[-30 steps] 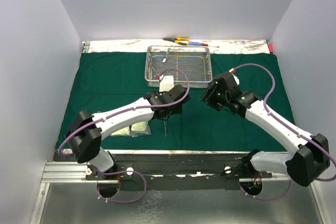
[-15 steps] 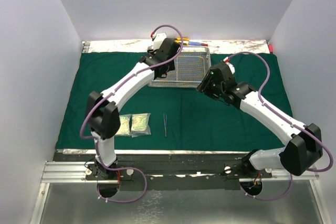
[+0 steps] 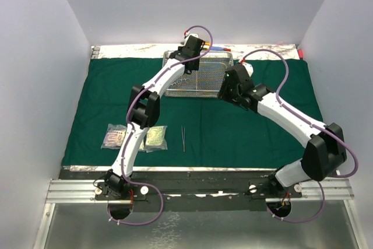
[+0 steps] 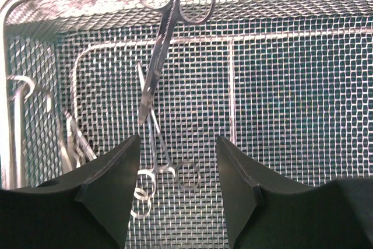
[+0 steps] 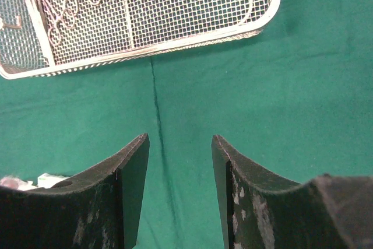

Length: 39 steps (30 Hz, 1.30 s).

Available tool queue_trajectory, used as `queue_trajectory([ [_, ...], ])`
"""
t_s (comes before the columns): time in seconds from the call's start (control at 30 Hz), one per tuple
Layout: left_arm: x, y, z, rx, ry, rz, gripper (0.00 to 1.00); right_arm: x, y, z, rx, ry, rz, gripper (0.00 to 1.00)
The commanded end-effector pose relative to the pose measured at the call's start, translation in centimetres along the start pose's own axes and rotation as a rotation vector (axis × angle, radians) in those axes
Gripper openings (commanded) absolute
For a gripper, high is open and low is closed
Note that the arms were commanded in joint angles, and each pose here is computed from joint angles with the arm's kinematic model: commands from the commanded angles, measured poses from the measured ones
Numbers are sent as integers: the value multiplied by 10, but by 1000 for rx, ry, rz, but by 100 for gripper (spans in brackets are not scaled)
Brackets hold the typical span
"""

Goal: Open and lay out the surgical kit
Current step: Pick up the medical item from the container.

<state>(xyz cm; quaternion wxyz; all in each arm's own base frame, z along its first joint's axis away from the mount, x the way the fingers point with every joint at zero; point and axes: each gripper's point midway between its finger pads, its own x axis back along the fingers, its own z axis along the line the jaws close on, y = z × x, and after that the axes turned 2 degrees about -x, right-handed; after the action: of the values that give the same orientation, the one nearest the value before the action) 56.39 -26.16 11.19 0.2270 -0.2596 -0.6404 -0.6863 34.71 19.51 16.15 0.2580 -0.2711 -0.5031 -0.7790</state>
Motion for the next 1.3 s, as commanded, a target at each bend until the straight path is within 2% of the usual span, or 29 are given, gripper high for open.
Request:
queue_trajectory([
  [0.0,-25,18,-2,-52,-75,-52,57,-11,11,2,42,-22,-14,51],
  [0.43,-61,3,16,-64,-53,-58,57,-34,13,7,46,-67,36,50],
  [0.7,-81,-6,8,-70,-158,-54,52,-41,15,7,43,-95,52,50],
  [0.87,-85,-4,-1,-97,-206,-77,42,-41,17,3,51,-116,54,50],
  [1.07,-79,10,-5,-102,-225,-118,18,-40,20,-1,65,-134,53,50],
  [1.27,-60,29,-3,-89,-199,-161,7,-42,22,-2,78,-135,56,49],
])
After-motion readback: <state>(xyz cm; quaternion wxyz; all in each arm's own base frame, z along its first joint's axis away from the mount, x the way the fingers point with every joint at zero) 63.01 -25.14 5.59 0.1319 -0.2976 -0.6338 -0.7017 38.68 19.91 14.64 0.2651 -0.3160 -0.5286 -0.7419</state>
